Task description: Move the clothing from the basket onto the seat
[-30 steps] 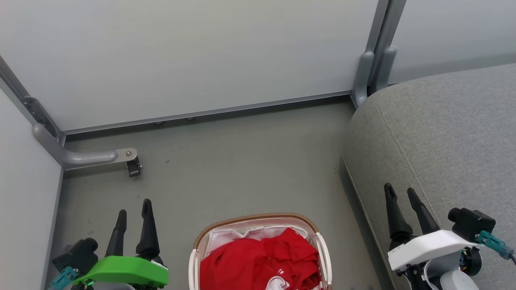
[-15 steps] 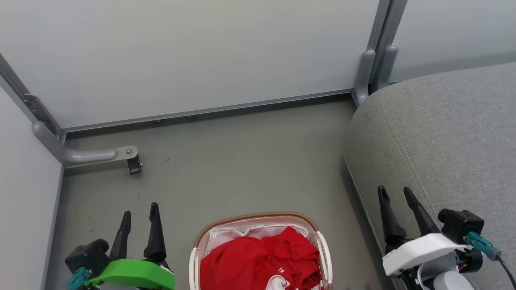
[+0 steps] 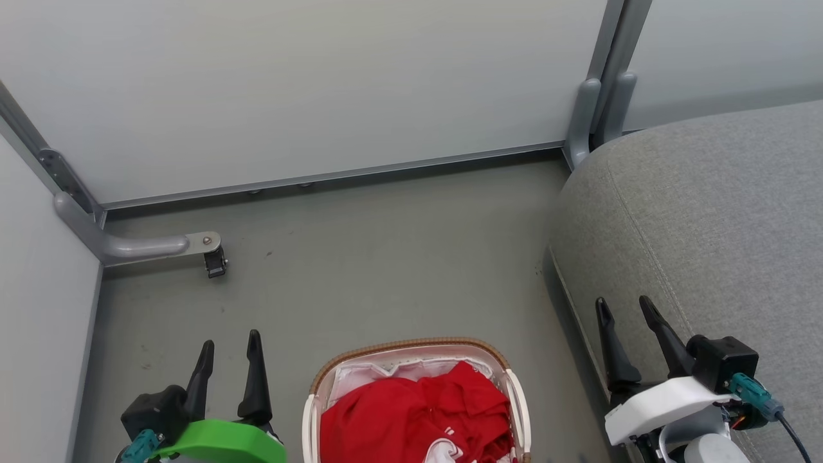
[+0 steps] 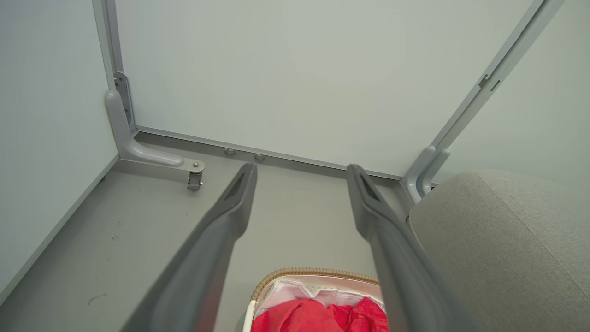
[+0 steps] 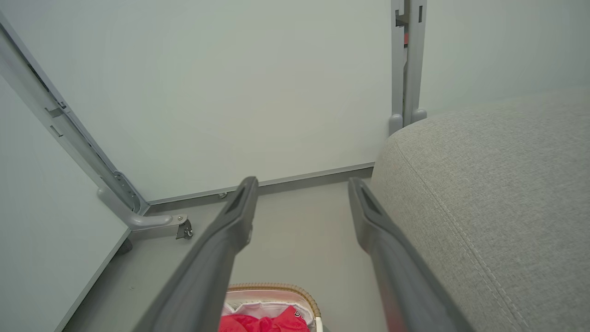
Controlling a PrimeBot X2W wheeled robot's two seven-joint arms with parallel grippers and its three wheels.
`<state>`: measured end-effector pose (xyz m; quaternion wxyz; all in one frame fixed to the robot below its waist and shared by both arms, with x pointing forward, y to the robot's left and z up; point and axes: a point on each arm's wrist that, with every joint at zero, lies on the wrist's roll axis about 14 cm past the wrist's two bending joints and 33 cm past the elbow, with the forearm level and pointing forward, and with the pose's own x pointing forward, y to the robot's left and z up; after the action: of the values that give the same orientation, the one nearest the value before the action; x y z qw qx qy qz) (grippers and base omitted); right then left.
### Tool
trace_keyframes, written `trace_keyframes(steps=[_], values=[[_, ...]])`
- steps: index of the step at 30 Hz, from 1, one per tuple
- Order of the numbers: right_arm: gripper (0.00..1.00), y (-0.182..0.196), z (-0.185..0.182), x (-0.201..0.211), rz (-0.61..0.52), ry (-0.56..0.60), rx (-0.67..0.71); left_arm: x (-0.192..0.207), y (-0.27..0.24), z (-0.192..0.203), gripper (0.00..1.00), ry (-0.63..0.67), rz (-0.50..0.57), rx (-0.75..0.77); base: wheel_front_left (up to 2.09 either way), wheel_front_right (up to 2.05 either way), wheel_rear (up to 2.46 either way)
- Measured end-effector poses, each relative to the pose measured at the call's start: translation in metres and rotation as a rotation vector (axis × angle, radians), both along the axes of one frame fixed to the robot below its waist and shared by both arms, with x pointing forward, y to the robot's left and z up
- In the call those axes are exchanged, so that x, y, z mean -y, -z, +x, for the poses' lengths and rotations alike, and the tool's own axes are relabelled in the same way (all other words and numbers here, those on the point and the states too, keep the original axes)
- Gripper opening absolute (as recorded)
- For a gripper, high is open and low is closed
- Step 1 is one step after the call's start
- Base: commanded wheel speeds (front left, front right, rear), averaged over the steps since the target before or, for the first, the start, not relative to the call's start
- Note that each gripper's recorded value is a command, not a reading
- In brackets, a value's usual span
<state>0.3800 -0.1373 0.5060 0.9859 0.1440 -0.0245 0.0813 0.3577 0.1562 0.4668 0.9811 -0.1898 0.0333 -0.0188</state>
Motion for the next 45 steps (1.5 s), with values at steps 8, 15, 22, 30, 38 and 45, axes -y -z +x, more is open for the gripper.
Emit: trace_keyframes(steps=[8,15,22,30,38,45], values=[[1.0,0.0,-0.001,-0.005,-0.05,-0.017,0.016,0.003,0.002,-0.001,1.0,0.018,0.05,0.005,0.0,0.0,0.0],[1.0,0.001,-0.001,-0.01,-0.092,-0.034,0.025,0.006,0.004,-0.002,1.0,0.03,0.086,0.007,0.0,0.0,0.0],[1.0,0.001,-0.001,-0.013,-0.121,-0.045,0.034,0.008,0.005,-0.002,1.0,0.042,0.117,0.01,0.0,0.0,0.0],[1.0,0.002,-0.001,-0.013,-0.122,-0.046,0.032,0.008,0.006,-0.003,1.0,0.043,0.117,0.008,0.0,0.0,0.0],[1.0,0.003,-0.001,-0.014,-0.122,-0.048,0.03,0.008,0.007,-0.003,1.0,0.042,0.117,0.006,0.0,0.0,0.0],[1.0,0.005,0.0,-0.013,-0.122,-0.046,0.023,0.008,0.008,-0.002,1.0,0.044,0.116,0.001,0.0,0.0,0.0]])
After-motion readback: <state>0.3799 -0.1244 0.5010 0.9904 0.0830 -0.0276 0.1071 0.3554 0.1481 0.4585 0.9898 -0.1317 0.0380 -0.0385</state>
